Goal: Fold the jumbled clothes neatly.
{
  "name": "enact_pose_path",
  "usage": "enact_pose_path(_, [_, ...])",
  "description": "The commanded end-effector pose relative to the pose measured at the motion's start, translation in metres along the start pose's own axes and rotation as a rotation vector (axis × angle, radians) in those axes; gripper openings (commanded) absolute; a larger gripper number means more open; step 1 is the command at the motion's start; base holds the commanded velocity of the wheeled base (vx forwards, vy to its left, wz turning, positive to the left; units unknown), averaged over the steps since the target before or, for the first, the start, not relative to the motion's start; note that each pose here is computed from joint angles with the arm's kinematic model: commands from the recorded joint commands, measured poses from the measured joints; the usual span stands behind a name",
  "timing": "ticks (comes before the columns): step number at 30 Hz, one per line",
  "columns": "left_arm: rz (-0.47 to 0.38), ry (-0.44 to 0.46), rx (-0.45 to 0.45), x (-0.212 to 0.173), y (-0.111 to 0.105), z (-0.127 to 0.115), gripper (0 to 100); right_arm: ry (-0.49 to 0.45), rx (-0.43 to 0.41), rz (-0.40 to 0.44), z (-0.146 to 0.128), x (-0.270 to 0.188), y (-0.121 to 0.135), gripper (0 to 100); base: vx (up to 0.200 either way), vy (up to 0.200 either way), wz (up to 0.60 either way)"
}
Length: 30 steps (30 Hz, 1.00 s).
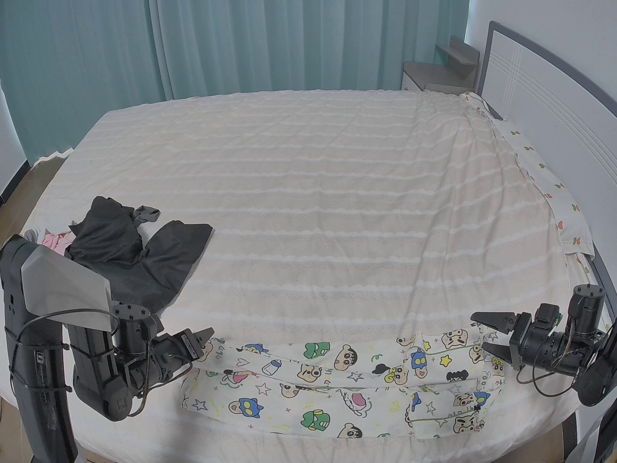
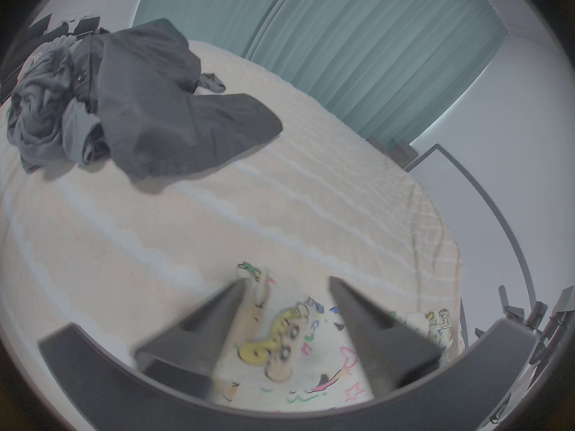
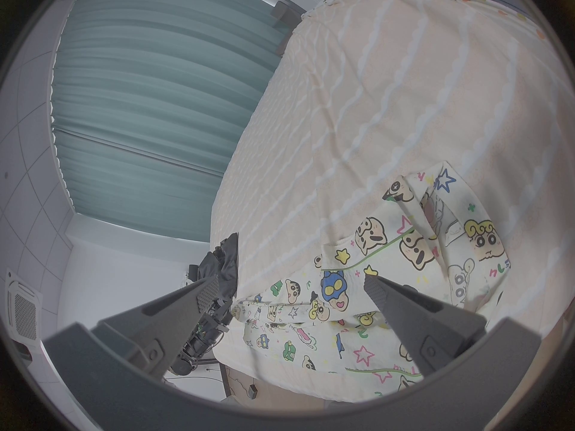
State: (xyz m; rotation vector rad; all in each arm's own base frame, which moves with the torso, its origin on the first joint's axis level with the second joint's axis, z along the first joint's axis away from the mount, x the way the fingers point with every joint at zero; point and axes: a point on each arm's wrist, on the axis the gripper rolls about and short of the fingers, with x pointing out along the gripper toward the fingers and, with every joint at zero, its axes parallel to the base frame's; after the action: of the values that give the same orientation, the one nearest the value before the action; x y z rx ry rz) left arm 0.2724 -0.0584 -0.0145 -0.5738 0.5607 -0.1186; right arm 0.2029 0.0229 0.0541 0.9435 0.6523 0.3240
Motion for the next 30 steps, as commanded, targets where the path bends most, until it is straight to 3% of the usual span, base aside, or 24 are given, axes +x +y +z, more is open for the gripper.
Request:
enact_pose_path(1, [0.054, 0.048, -0.016, 0.003, 0.015, -0.012, 100, 0.012, 0.01, -0.013, -0.003, -0.002, -0.002, 100, 0.0, 0.0, 0.0])
enact_pose_path(9, [0.053, -0.004, -0.016, -0.021, 0.015, 0.006, 100, 0.012, 0.01, -0.013, -0.003, -0.002, -0.002, 100, 0.0, 0.0, 0.0])
enact_pose_path(14, [-0.049, -0.041, -0.016, -0.053, -0.003, 0.02, 100, 0.013, 0.012, -0.015, -0.004, -0.002, -0.003, 100, 0.0, 0.0, 0.0])
enact_pose_path(21, [-0.11, -0.107, 0.0, -0.066, -0.016, 0.033, 100, 0.013, 0.012, -0.015, -0.004, -0.002, -0.003, 100, 0.0, 0.0, 0.0])
enact_pose_path(26, [-0.176, -0.074, 0.024, -0.061, -0.033, 0.025, 100, 0.017, 0.013, -0.019, -0.004, -0.001, -0.004, 100, 0.0, 0.0, 0.0])
enact_pose_path(30, [-0.184, 0.003, 0.037, -0.042, -0.039, 0.007, 100, 0.019, 0.015, -0.022, -0.004, -0.001, -0.004, 100, 0.0, 0.0, 0.0])
